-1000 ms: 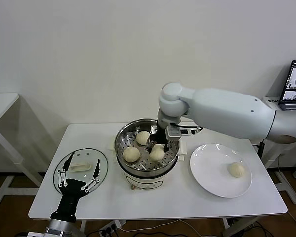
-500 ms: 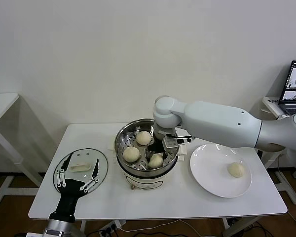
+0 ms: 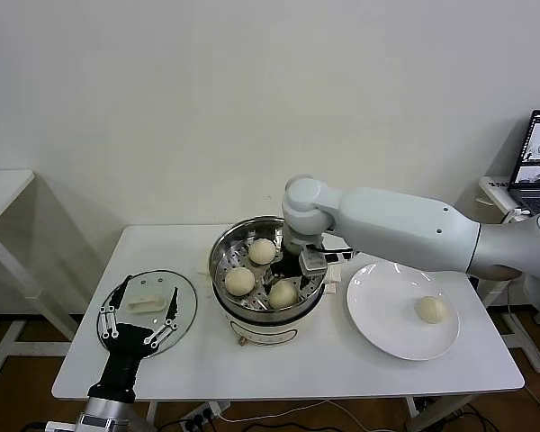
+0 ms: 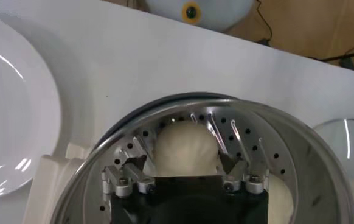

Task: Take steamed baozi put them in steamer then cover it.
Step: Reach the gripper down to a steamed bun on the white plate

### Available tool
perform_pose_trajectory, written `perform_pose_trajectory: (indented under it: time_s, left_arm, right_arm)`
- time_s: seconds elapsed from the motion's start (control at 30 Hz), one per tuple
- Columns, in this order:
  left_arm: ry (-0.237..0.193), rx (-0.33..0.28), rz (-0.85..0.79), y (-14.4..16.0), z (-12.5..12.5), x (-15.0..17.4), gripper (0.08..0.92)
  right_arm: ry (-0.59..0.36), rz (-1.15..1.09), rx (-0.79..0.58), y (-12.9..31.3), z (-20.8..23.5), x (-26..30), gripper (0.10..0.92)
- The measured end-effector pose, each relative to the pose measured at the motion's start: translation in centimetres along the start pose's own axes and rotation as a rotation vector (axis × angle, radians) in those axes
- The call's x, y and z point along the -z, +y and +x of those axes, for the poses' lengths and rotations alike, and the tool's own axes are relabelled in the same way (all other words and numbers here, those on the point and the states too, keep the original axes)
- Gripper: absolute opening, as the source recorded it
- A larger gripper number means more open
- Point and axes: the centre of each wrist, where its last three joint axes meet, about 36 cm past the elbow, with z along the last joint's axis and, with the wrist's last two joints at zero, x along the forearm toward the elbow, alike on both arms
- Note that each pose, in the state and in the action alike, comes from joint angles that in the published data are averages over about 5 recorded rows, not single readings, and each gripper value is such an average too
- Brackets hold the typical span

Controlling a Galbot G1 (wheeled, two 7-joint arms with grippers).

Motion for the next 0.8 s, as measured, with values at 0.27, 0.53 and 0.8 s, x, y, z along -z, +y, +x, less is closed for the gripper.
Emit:
perform_pose_trajectory:
  time_s: [0.27, 0.53, 0.8]
  left_arm:
    - [-0.002, -0.001, -0.001, 0.1, -0.1, 0.1, 0.823]
    - [-0.004, -0.006, 0.0, 0.0, -0.1, 0.2, 0.823]
    - [-0.012, -0.018, 0.005, -0.3, -0.4, 0.2, 0.823]
  right_arm:
    - [0.072, -0.211, -0.093, 4.2, 5.2, -2.5, 0.823]
    - [0.103, -0.739, -0.219, 15.1, 8.8, -4.2, 0.823]
    - [0.105, -1.249, -0.22, 28.4, 8.2, -1.9, 0.823]
